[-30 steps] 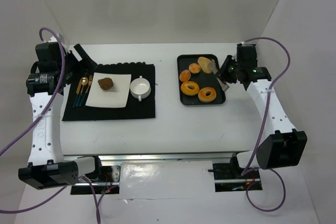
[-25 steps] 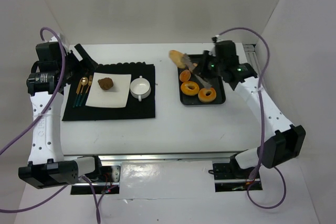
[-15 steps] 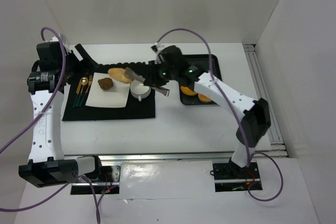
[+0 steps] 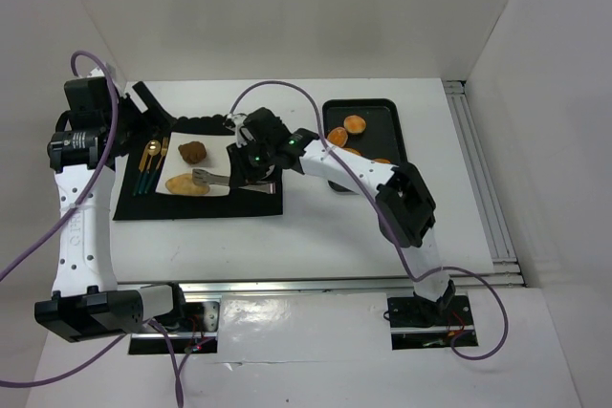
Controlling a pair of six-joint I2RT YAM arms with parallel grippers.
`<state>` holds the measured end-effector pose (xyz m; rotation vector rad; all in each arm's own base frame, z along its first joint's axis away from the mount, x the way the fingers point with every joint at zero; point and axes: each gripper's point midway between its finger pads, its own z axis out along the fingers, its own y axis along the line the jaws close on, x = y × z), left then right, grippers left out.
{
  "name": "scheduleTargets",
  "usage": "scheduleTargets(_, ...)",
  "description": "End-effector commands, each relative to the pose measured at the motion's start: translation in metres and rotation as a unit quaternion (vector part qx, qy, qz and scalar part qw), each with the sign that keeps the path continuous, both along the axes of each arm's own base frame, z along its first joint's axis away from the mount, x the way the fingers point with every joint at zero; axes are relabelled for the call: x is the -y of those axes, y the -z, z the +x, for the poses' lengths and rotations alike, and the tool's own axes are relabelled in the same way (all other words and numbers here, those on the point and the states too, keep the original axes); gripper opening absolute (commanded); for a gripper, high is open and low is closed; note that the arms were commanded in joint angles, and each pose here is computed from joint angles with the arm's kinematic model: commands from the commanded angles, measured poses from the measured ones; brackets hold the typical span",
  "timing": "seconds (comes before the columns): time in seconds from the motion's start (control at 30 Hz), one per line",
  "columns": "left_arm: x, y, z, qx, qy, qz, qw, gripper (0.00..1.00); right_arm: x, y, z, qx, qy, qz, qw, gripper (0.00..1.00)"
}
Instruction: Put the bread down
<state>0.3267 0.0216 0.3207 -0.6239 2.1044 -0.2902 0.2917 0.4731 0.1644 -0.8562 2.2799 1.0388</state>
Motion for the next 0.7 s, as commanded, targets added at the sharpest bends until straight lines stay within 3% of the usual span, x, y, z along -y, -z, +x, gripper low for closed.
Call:
scheduleTargets(0.0, -0.004, -0.022, -0.005, 0.030, -0.005, 0.015, 0.999, 0.94, -0.021, -0.029, 0.017, 0.042, -0.016, 0.047, 0.998, 0.06)
scheduleTargets(0.67, -0.006, -0.024, -0.007, 0.035, -0.010, 0.016, 0.999, 0.94, 0.018, 0.002, 0.053, 0.050, 0.096, 0.033, 0.994, 0.00)
